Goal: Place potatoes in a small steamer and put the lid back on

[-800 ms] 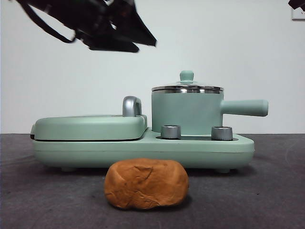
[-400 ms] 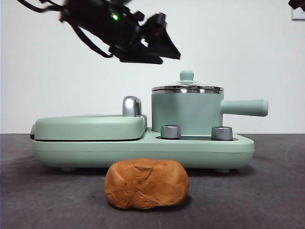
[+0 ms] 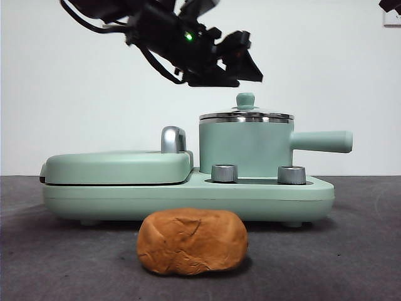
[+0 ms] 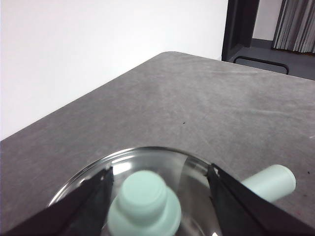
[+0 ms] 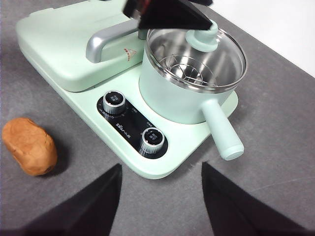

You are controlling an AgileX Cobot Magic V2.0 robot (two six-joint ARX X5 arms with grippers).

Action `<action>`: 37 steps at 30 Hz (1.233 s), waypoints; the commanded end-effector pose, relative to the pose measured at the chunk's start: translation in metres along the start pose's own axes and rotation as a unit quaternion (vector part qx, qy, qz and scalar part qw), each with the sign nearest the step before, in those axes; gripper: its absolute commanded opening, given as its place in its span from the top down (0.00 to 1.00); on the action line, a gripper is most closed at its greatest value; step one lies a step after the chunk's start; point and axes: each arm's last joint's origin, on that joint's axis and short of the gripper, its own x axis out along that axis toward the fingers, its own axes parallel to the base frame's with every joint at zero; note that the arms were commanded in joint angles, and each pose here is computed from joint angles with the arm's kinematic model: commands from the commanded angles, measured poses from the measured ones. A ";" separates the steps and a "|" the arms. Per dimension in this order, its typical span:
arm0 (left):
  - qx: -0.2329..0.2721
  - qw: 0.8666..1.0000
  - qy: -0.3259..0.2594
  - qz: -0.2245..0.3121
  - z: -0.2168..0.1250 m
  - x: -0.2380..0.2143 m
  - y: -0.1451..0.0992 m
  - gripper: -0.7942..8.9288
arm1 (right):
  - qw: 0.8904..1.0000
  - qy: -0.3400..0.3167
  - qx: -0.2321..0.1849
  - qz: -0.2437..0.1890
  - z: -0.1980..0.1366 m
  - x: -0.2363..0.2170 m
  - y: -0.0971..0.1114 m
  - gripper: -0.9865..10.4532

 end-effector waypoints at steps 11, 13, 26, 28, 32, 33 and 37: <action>-0.005 1.000 0.020 0.018 -0.020 0.022 0.002 0.60 | 1.000 0.001 0.022 0.000 0.003 -0.002 0.000 0.69; -0.005 1.000 0.020 0.018 -0.020 0.022 0.002 0.61 | 1.000 0.004 0.024 0.001 0.002 -0.002 0.000 0.69; -0.004 1.000 0.018 0.018 -0.020 0.022 0.002 0.91 | 1.000 0.008 0.024 0.002 0.002 -0.002 0.000 0.69; -0.003 1.000 0.015 0.018 -0.017 0.020 0.002 0.91 | 1.000 0.008 0.024 0.002 0.002 -0.002 0.000 0.69; 0.000 1.000 0.006 0.021 -0.007 0.014 0.002 0.91 | 1.000 0.008 0.024 0.002 0.002 -0.002 0.000 0.69; 0.001 1.000 0.002 0.024 -0.003 0.012 0.001 0.91 | 1.000 0.008 0.024 0.002 0.002 -0.002 0.000 0.69; 0.006 0.999 -0.016 0.029 0.011 0.003 0.001 0.91 | 1.000 0.007 0.024 0.003 0.002 -0.002 0.000 0.69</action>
